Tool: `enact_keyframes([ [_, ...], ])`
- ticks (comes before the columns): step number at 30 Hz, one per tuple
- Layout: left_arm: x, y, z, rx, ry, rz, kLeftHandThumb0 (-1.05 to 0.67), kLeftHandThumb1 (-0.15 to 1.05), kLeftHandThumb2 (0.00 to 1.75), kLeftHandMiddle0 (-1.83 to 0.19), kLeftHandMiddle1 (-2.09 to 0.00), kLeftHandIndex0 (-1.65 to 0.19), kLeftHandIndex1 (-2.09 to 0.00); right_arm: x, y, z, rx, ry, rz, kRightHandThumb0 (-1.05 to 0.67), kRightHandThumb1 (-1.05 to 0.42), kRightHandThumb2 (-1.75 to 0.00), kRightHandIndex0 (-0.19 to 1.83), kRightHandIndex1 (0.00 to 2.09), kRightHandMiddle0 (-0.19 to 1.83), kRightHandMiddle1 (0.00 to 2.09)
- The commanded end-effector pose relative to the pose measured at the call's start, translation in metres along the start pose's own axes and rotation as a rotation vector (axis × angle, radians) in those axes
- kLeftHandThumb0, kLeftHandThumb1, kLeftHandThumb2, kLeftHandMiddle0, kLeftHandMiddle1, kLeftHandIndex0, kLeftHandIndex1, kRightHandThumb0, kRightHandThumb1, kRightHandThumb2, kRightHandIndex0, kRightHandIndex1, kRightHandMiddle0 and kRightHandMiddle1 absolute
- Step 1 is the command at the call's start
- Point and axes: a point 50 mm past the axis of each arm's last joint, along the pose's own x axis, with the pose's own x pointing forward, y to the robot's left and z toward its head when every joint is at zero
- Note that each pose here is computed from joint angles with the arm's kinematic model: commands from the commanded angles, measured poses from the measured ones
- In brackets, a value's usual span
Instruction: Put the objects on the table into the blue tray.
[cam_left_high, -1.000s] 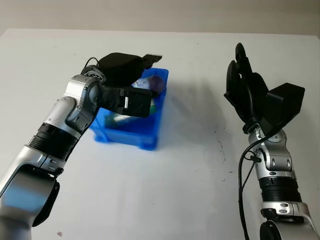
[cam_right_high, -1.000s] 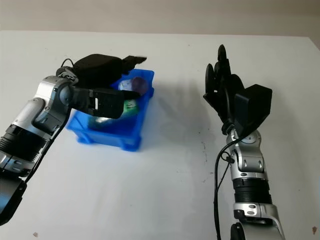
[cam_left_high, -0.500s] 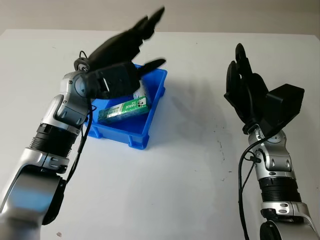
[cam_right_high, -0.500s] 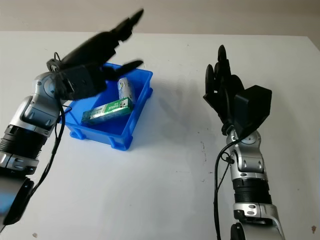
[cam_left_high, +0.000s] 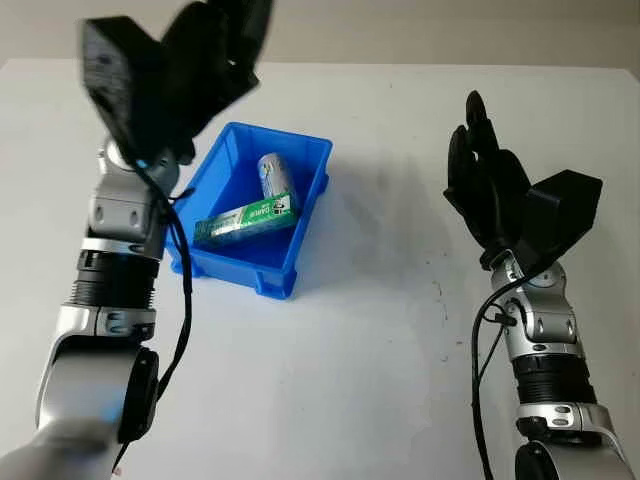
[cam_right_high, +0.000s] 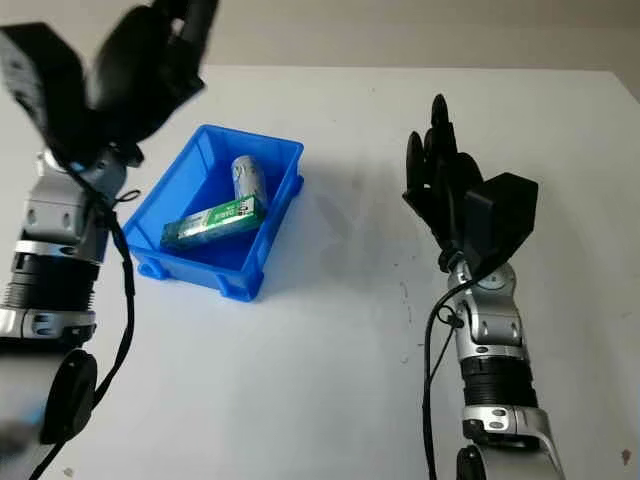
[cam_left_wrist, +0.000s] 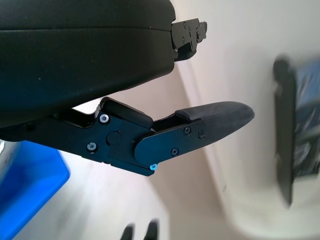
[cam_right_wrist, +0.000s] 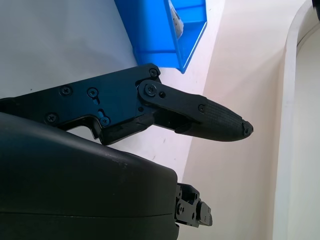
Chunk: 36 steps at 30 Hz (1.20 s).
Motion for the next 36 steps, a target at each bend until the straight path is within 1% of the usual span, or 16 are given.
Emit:
enact_keyframes([
  [1, -0.011, 0.007, -0.008, -0.024, 0.002, 0.045, -0.83, 1.05, 0.78, 0.19, -0.01, 0.19, 0.0, 0.003, 0.004, 0.006, 0.004, -0.029, 0.007, -0.72, -1.05, -0.74, -0.19, 0.0, -0.19, 0.0],
  [5, -0.029, 0.018, -0.018, -0.039, 0.013, 0.038, -0.81, 1.05, 0.8, 0.19, 0.0, 0.19, 0.0, 0.005, 0.006, 0.007, 0.013, -0.029, 0.007, -0.72, -1.05, -0.75, -0.19, 0.0, -0.19, 0.0],
  [7, -0.038, 0.024, -0.023, -0.016, 0.027, 0.051, -0.8, 1.05, 0.82, 0.19, 0.0, 0.19, 0.0, 0.006, 0.007, 0.007, 0.014, -0.033, 0.01, -0.72, -1.05, -0.75, -0.19, 0.0, -0.19, 0.0],
  [12, -0.06, 0.037, -0.035, 0.035, 0.1, 0.105, -0.86, 1.05, 0.81, 0.19, 0.0, 0.19, 0.0, 0.008, 0.008, 0.008, 0.011, -0.038, 0.007, -0.72, -1.05, -0.75, -0.19, 0.0, -0.19, 0.0],
  [16, -0.078, 0.043, -0.05, 0.024, 0.144, 0.145, -0.83, 1.05, 0.79, 0.19, 0.0, 0.19, 0.0, 0.01, 0.009, 0.009, 0.014, -0.043, 0.006, -0.71, -1.05, -0.76, -0.19, 0.0, -0.19, 0.0],
  [19, -0.089, 0.045, -0.061, 0.008, 0.17, 0.176, -0.82, 1.05, 0.79, 0.19, 0.0, 0.19, 0.0, 0.012, 0.009, 0.009, 0.015, -0.047, 0.006, -0.71, -1.05, -0.76, -0.19, 0.0, -0.19, 0.0],
  [22, -0.096, 0.046, -0.067, 0.015, 0.184, 0.198, -0.84, 1.05, 0.77, 0.19, 0.0, 0.19, 0.0, 0.013, 0.01, 0.01, 0.016, -0.047, 0.008, -0.71, -1.05, -0.76, -0.19, 0.0, -0.19, 0.0],
  [28, -0.105, 0.047, -0.077, 0.025, 0.199, 0.248, -0.84, 1.05, 0.75, 0.19, 0.0, 0.19, 0.0, 0.014, 0.01, 0.009, 0.02, -0.051, 0.01, -0.71, -1.05, -0.76, -0.19, 0.0, -0.19, 0.0],
  [33, -0.108, 0.042, -0.087, 0.017, 0.223, 0.239, -0.85, 1.05, 0.77, 0.19, 0.0, 0.19, 0.0, 0.014, 0.01, 0.008, 0.023, -0.046, 0.015, -0.7, -1.05, -0.77, -0.19, 0.0, -0.19, 0.0],
  [36, -0.107, 0.037, -0.088, 0.008, 0.219, 0.217, -0.85, 1.05, 0.78, 0.19, 0.0, 0.19, 0.0, 0.015, 0.01, 0.008, 0.028, -0.049, 0.019, -0.7, -1.05, -0.76, -0.19, 0.0, -0.19, 0.0],
])
